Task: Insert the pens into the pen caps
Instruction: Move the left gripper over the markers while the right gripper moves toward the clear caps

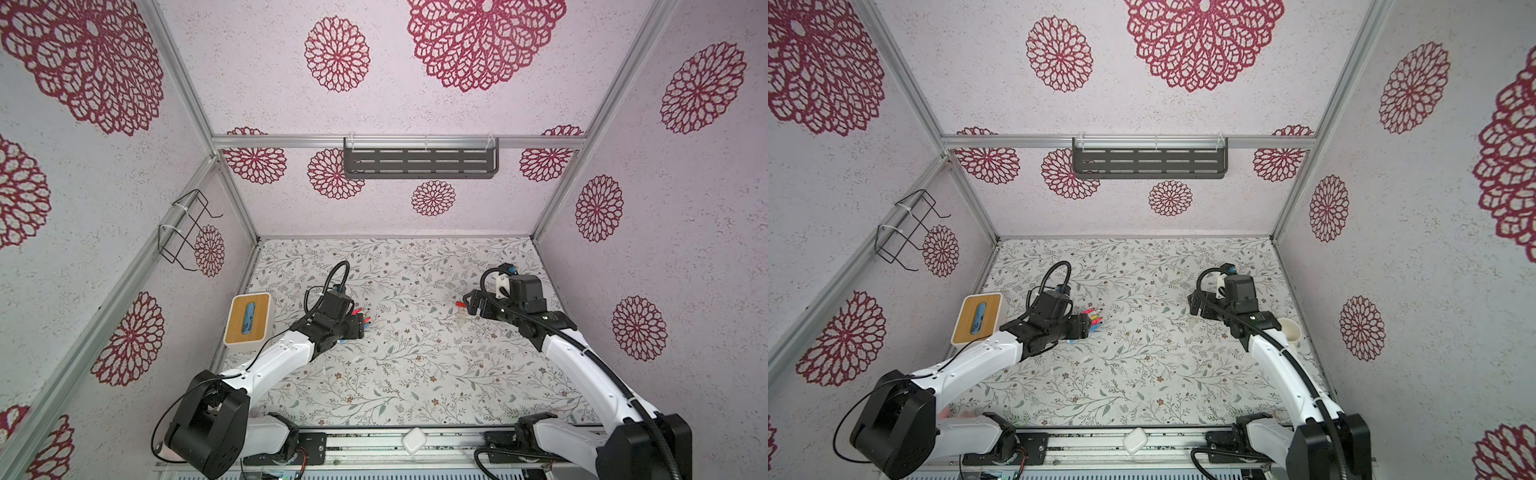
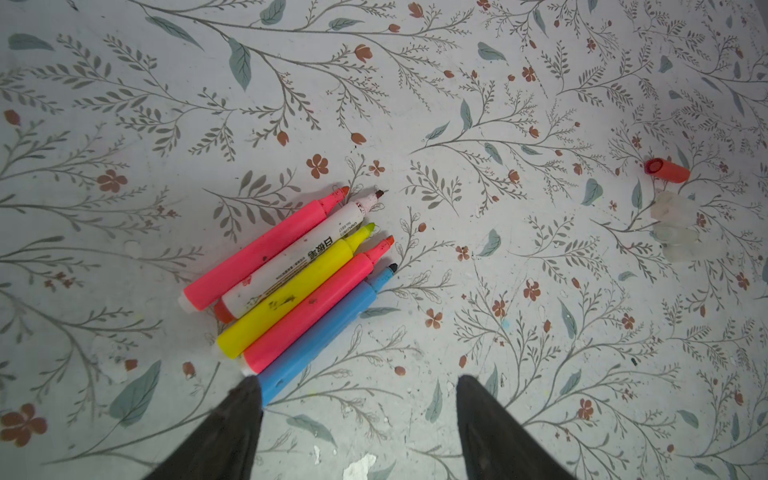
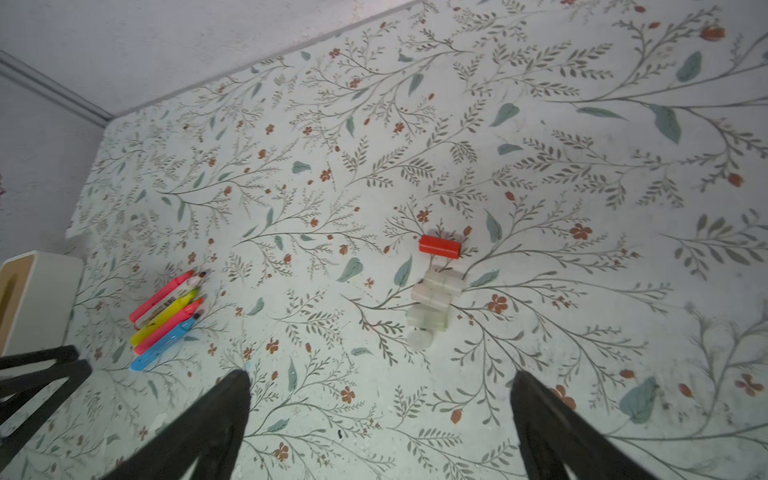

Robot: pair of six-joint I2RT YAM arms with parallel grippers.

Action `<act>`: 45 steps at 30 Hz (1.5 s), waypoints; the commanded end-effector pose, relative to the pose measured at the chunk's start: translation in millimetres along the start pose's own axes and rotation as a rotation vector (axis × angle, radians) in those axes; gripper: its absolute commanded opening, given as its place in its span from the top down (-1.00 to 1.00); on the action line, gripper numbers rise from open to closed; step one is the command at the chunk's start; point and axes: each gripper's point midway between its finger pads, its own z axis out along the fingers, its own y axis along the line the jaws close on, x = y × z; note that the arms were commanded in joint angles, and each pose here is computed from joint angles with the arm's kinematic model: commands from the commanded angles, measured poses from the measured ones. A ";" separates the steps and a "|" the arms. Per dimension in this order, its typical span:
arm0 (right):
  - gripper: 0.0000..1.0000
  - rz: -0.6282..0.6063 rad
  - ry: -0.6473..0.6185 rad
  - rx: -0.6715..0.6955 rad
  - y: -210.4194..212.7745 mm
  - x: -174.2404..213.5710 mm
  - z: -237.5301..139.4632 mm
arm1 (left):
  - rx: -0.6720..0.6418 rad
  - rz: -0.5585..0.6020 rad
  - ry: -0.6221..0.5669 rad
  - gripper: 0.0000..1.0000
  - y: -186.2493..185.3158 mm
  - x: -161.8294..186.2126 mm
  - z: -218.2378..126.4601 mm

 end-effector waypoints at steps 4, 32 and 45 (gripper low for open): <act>-0.98 0.030 -0.033 0.031 -2.4 2.4 -6.8 | 0.009 0.024 -0.011 -0.34 -6.1 -4.9 9.1; -0.78 -0.035 0.035 -0.146 25.6 23.4 7.3 | -0.058 0.112 0.113 0.10 0.5 11.0 50.5; -0.66 -0.042 0.041 -0.146 25.5 28.0 14.6 | -0.090 0.142 0.156 0.21 6.2 17.1 59.3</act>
